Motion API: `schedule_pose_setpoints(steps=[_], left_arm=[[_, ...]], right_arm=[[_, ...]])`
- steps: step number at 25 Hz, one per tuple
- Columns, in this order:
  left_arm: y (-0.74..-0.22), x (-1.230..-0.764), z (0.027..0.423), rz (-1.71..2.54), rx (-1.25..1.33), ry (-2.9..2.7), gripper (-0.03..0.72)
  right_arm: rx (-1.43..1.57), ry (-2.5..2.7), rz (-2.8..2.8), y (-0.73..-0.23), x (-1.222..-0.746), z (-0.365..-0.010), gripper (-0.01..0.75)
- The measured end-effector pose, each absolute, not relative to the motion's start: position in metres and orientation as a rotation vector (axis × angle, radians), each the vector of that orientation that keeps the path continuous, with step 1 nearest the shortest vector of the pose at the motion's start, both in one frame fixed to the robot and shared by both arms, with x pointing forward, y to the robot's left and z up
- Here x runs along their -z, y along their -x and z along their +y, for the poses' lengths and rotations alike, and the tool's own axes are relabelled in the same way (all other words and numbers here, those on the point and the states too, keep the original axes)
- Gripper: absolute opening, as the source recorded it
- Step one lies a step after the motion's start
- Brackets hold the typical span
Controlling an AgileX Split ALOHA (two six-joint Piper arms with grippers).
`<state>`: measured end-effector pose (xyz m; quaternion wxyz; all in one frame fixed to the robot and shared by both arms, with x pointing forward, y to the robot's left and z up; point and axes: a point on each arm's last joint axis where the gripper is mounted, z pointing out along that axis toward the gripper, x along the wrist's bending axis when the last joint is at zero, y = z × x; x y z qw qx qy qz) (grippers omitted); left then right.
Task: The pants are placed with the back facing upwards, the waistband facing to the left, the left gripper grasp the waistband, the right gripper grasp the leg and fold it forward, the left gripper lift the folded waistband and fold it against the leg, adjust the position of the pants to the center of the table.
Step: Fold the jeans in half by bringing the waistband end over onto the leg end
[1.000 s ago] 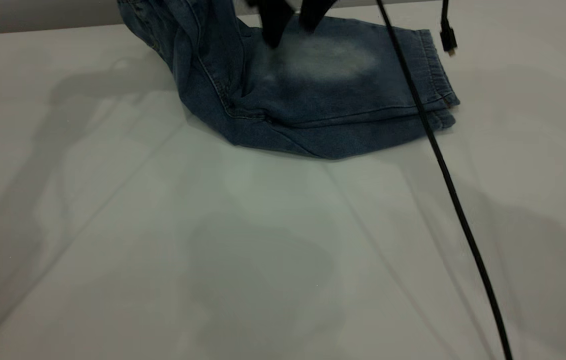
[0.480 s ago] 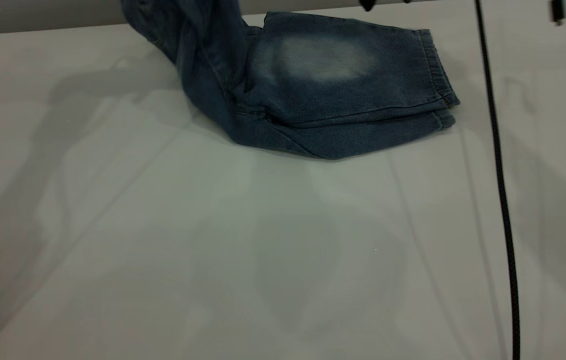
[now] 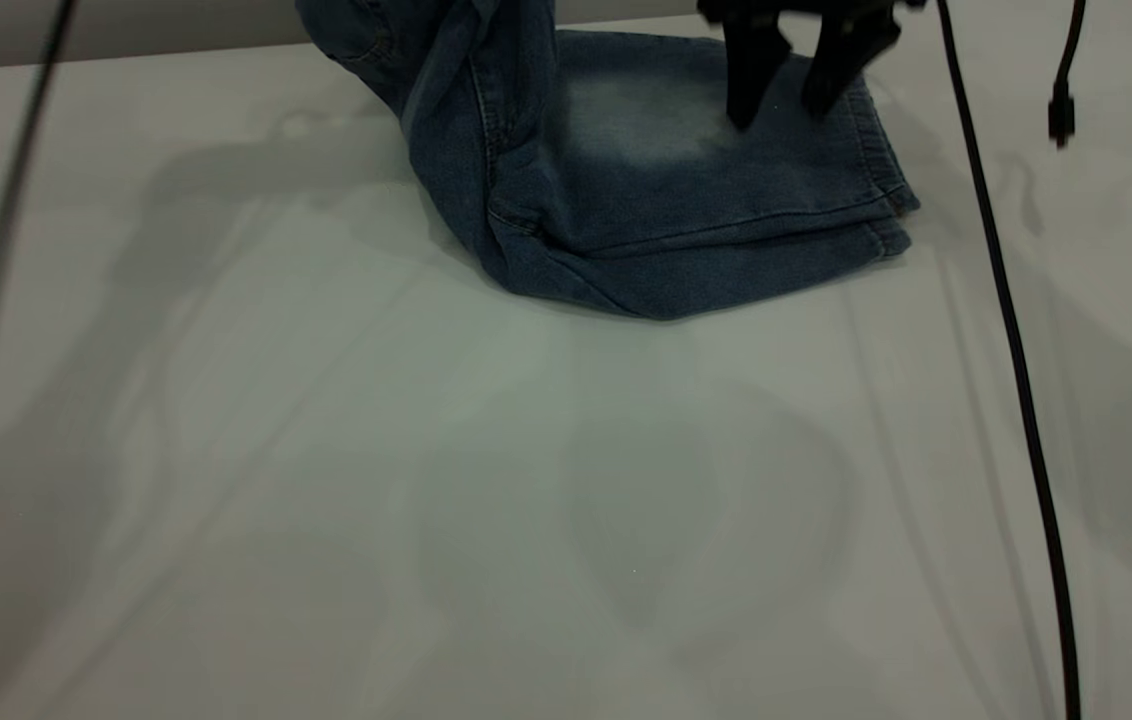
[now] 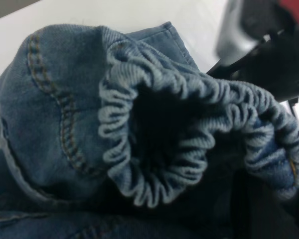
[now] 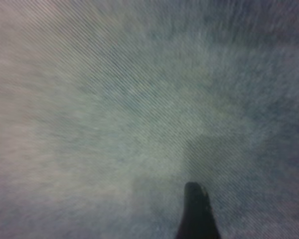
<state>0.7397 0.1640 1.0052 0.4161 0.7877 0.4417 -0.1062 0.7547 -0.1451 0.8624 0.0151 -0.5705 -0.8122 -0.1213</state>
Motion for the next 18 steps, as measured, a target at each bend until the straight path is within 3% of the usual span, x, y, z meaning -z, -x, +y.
schedule_pose_setpoints(steps=[18], left_arm=[[-0.72, -1.006, 0.102, 0.962, 0.302, -2.049, 0.123]], right_arm=[[0.375, 1.785, -2.535, -0.757, -0.848, -0.146, 0.425]])
